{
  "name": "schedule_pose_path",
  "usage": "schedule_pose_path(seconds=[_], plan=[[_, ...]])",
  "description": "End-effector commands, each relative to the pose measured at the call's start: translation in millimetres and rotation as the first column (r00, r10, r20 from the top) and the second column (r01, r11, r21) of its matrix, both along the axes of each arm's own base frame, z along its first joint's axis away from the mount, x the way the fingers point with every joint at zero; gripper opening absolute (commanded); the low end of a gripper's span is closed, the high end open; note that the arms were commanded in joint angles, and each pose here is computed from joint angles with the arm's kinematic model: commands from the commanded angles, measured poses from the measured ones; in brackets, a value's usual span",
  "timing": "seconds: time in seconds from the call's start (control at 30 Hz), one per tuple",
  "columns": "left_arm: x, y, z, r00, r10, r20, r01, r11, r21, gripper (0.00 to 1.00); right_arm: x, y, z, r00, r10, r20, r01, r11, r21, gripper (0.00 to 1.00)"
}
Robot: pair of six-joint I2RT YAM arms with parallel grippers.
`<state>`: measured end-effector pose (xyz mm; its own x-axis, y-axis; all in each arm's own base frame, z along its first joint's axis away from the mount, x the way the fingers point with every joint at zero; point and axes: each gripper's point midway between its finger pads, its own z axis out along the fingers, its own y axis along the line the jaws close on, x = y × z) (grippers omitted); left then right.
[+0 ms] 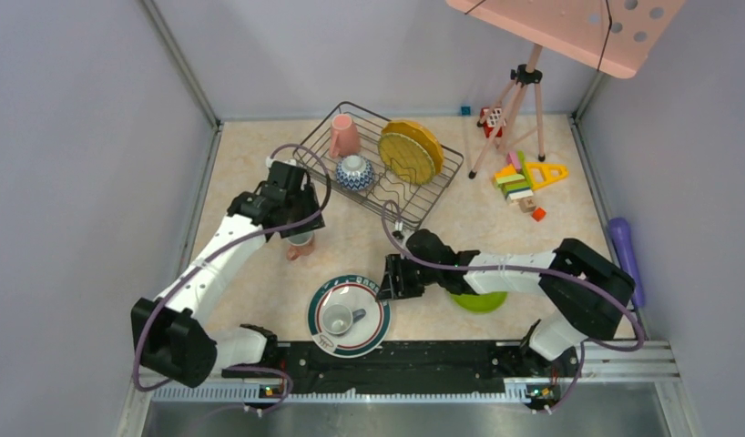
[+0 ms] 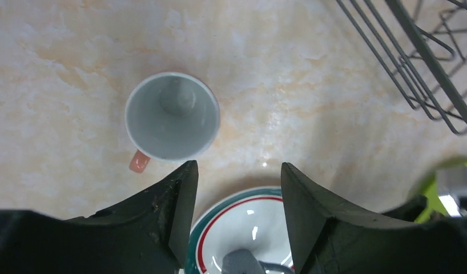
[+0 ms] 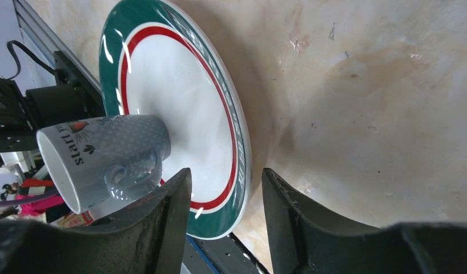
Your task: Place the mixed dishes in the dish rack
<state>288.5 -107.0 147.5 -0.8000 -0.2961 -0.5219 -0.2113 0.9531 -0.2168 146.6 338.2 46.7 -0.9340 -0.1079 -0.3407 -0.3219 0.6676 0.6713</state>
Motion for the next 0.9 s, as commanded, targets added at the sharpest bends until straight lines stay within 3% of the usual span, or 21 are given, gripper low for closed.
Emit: schedule_pose_path(seconds=[0.0,0.17,0.3,0.5,0.7,0.87], plan=[[-22.0,-23.3,40.6,0.973,-0.217,0.075,0.224,0.969,-0.102,0.61,-4.7,13.0,-1.0,1.000,0.025,0.011,-0.026,0.999,0.033,0.45],[-74.2,-62.7,61.9,0.855,-0.503,0.131,0.518,0.806,-0.286,0.68,-3.2,13.2,-10.6,1.000,0.018,0.006,-0.018,1.000,0.011,0.39],[-104.7,-76.9,69.5,0.803,-0.573,0.165,0.586,0.708,-0.394,0.69,2.0,12.6,-11.7,1.000,0.002,0.026,-0.002,1.000,-0.003,0.28],[-135.1,-75.4,45.5,0.776,-0.627,0.061,0.588,0.687,-0.427,0.70,11.3,10.2,-14.5,0.998,-0.037,0.048,0.039,0.999,-0.032,0.01],[-141.7,-77.9,25.0,0.762,-0.646,0.043,0.598,0.676,-0.431,0.78,24.4,6.9,-13.6,0.992,-0.095,0.082,0.100,0.993,-0.062,0.00],[-141.7,-76.6,9.7,0.757,-0.653,0.021,0.599,0.681,-0.422,0.76,35.5,1.5,-14.1,0.989,-0.123,0.083,0.129,0.989,-0.069,0.00]])
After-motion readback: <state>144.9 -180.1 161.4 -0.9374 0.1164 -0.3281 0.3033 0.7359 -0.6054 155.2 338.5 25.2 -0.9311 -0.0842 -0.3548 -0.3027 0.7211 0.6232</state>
